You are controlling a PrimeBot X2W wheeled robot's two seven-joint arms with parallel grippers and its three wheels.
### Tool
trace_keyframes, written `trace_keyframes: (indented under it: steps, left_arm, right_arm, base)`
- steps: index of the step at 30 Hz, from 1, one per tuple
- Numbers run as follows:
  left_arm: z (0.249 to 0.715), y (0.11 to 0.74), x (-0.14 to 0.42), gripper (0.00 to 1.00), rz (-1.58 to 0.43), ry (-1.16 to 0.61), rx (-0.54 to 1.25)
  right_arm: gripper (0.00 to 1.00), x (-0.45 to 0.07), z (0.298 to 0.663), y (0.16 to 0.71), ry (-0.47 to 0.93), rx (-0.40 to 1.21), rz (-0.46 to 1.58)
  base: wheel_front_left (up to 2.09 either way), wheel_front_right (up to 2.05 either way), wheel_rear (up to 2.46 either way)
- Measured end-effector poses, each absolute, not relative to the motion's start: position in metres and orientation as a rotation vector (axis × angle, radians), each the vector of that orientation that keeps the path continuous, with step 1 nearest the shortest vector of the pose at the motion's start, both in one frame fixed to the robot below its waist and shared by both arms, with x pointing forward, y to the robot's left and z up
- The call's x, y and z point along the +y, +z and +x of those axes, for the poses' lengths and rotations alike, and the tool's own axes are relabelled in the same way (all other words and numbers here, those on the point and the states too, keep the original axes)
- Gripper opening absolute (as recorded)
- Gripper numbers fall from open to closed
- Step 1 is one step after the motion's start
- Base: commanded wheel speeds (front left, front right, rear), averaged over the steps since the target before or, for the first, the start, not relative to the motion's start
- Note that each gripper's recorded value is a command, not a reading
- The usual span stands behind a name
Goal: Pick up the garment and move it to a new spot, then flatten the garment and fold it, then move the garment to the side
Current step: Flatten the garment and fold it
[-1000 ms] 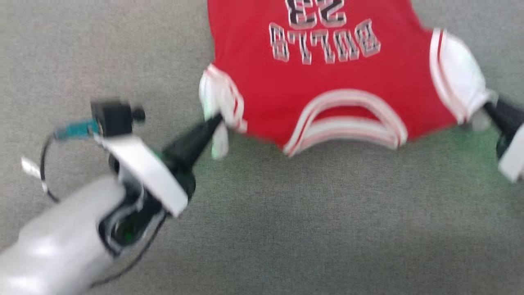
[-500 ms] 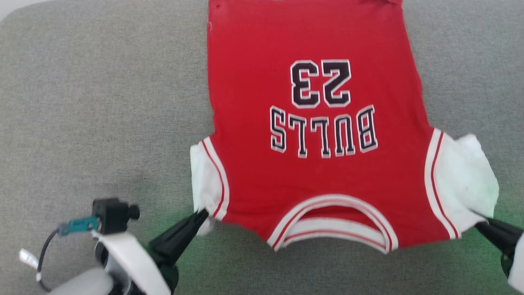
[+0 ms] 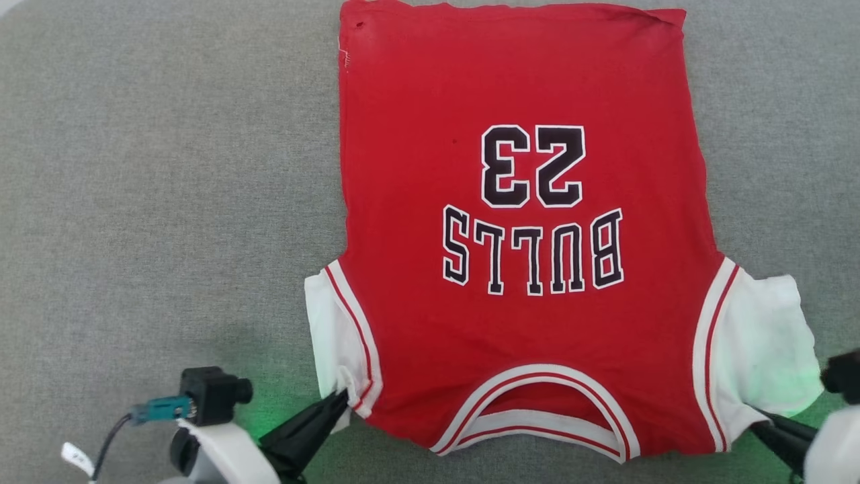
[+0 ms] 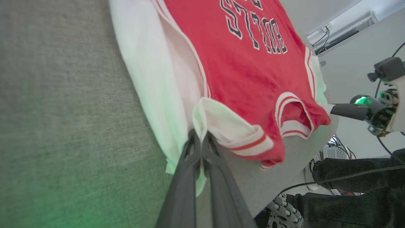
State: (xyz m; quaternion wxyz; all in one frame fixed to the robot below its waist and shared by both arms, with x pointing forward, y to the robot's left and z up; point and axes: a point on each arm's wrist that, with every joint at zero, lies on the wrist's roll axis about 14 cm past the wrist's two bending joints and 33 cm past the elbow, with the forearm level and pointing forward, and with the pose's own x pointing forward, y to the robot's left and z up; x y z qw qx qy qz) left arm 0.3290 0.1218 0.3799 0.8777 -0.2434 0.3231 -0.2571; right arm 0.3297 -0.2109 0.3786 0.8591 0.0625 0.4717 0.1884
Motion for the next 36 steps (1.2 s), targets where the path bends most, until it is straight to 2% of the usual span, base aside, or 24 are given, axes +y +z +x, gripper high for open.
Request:
trace_keyframes:
  steps: [11,12,13,14,15,20,27,32,36]
  left_arm:
    - [0.333,0.353,0.113,0.0,-0.486,-0.53,0.738]
    - [0.333,0.352,0.113,0.0,-0.482,-0.531,0.741]
    - [0.334,0.352,0.113,0.0,-0.479,-0.532,0.739]
    - [0.334,0.351,0.113,0.0,-0.477,-0.532,0.741]
    - [0.334,0.351,0.112,0.0,-0.476,-0.532,0.741]
    - [0.337,0.355,0.11,0.0,-0.488,-0.525,0.724]
    - [0.331,0.372,0.108,0.0,-0.526,-0.514,0.672]
    - [0.332,0.376,0.104,0.0,-0.524,-0.531,0.648]
    - [0.337,0.377,0.098,0.0,-0.529,-0.543,0.638]
  right_arm:
    - [0.02,-0.203,0.332,0.349,0.424,1.063,-0.001]
    - [0.15,-0.203,0.333,0.348,0.427,1.061,-0.004]
    - [0.39,-0.202,0.333,0.347,0.428,1.063,-0.006]
    - [0.47,-0.202,0.334,0.348,0.43,1.053,-0.008]
    - [1.0,-0.2,0.335,0.349,0.437,1.04,-0.016]
    - [1.0,-0.195,0.35,0.376,0.459,0.922,-0.034]
    - [1.0,-0.223,0.378,0.453,0.401,0.755,-0.114]
    - [1.0,-0.235,0.426,0.5,0.369,0.644,-0.156]
    - [1.0,-0.232,0.47,0.506,0.372,0.651,-0.145]
  base:
    - [0.0,0.0,0.0]
    - [0.0,0.0,0.0]
    - [0.0,0.0,0.0]
    - [0.0,0.0,0.0]
    - [0.0,0.0,0.0]
    - [0.0,0.0,0.0]
    - [0.0,0.0,0.0]
    - [0.0,0.0,0.0]
    - [0.0,0.0,0.0]
